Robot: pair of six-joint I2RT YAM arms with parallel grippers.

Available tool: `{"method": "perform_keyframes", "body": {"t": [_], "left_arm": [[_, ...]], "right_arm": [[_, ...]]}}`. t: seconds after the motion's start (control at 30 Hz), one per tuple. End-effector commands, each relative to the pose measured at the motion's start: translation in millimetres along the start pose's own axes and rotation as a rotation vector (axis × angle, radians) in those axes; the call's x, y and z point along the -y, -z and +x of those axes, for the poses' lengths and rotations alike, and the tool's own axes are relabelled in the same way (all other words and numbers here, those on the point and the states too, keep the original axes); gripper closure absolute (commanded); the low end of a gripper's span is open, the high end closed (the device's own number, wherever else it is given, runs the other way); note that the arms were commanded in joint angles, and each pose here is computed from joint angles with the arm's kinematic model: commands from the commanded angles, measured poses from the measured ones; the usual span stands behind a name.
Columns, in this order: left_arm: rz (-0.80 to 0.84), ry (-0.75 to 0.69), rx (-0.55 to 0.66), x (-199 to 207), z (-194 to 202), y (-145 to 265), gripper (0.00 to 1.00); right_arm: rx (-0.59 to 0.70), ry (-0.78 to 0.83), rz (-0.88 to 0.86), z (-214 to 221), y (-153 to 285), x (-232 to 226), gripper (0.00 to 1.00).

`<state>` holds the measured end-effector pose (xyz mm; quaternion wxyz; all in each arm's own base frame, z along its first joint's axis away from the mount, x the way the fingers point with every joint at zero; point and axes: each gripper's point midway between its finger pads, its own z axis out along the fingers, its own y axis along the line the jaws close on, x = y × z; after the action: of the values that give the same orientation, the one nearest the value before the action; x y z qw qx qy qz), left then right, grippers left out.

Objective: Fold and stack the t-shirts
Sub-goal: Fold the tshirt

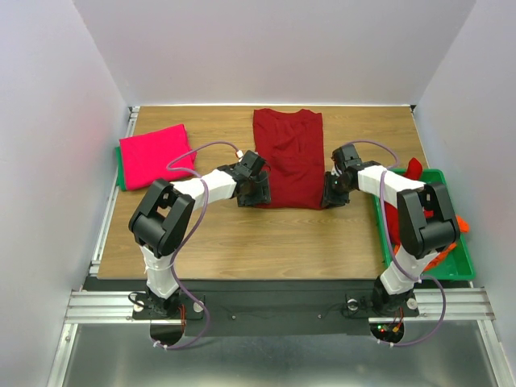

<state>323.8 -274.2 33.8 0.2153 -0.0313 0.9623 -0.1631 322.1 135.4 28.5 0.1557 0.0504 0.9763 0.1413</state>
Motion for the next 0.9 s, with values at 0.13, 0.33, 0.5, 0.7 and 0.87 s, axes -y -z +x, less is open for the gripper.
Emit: {"method": "perform_keyframes", "body": {"t": [0.13,0.33,0.5,0.7,0.87], "left_arm": [[0.007,-0.015,0.001,0.0,3.9,12.5,0.32],[0.013,-0.025,0.042,0.2,-4.0,23.6,0.31],[0.014,-0.021,0.046,-2.1,-3.2,26.7,0.31],[0.014,-0.015,0.049,-2.8,-4.2,23.1,0.32],[-0.012,-0.014,0.053,-6.8,-7.1,13.9,0.36]], "right_arm": [[-0.03,0.014,-0.021,3.6,-6.3,-3.2,0.76],[-0.044,0.013,-0.014,9.1,-9.1,-0.7,0.9],[-0.043,0.011,-0.008,9.3,-8.9,0.5,1.0],[-0.046,0.009,-0.007,10.8,-9.1,1.1,1.0],[-0.045,0.011,-0.007,11.0,-8.0,1.1,1.0]]}}
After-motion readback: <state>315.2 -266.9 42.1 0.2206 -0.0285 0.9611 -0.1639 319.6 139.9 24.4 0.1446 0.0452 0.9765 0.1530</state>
